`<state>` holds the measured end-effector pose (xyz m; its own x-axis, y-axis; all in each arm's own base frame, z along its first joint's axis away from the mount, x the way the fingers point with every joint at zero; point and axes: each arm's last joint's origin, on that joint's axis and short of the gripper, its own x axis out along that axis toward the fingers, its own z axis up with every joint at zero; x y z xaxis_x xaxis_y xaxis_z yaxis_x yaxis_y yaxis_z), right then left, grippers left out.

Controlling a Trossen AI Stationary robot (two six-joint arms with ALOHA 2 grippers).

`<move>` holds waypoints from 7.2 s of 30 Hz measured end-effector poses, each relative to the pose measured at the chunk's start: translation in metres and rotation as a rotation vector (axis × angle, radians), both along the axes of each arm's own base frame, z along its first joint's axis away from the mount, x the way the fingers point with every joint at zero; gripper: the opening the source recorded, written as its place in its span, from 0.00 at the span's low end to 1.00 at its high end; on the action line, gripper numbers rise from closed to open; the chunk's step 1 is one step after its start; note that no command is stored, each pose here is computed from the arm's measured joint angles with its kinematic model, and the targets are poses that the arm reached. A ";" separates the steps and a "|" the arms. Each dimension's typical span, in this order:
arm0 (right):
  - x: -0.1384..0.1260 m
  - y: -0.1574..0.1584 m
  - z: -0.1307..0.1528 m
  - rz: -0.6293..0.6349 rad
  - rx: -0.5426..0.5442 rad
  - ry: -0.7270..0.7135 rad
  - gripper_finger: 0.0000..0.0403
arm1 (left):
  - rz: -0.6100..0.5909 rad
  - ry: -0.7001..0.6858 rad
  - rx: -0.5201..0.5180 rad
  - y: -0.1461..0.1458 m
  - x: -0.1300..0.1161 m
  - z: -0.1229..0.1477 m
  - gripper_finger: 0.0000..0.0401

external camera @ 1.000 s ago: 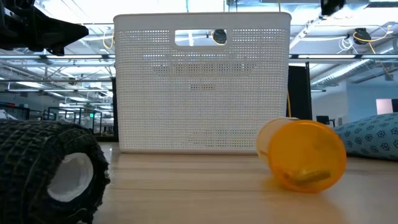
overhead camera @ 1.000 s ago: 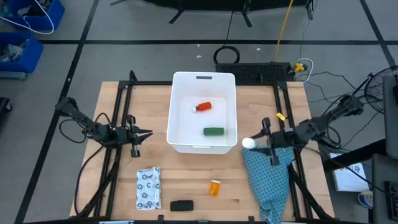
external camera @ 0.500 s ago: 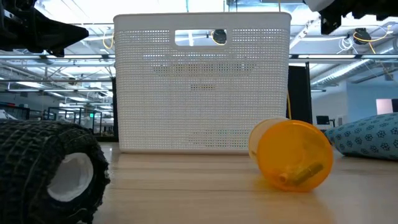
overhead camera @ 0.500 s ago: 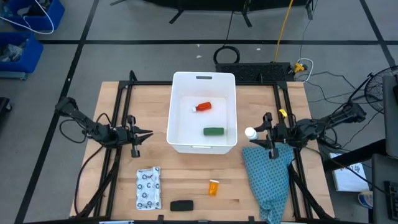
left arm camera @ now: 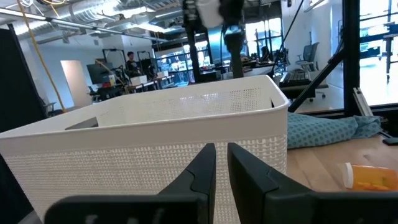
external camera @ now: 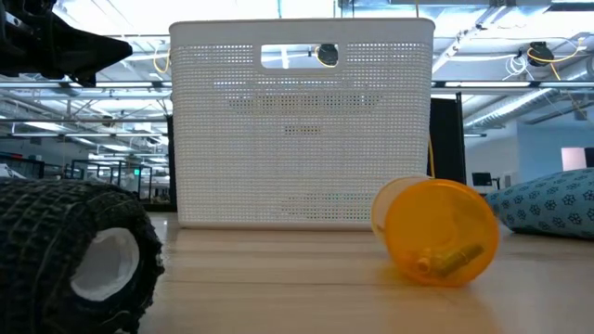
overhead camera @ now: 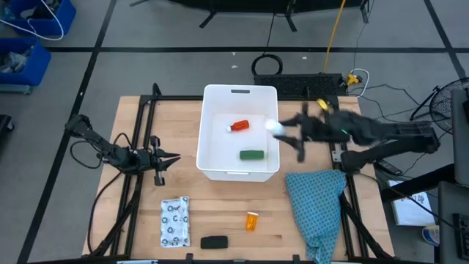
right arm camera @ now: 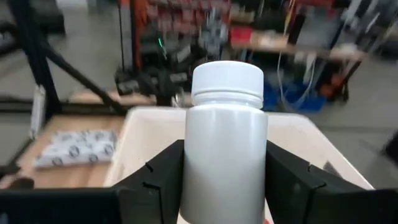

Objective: Pick & place medical supplies in basket/bin
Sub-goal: Put the white medicine bottle into the basket, then put the mailer bag into the basket

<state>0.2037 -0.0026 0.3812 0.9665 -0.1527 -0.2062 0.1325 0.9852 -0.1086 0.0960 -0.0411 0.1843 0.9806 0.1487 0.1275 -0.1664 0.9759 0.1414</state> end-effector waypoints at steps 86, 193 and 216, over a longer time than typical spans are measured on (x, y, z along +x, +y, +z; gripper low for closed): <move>0.198 -0.123 -0.160 0.251 -0.177 0.762 0.68 | -0.011 0.034 -0.028 0.000 0.001 -0.005 0.12; -0.086 0.010 -0.206 0.415 -0.006 -0.254 0.00 | -0.164 0.103 -0.175 -0.031 0.030 0.052 0.02; -0.086 0.010 -0.206 0.409 0.075 -0.247 0.00 | -0.119 0.995 0.311 -0.158 0.119 0.126 0.73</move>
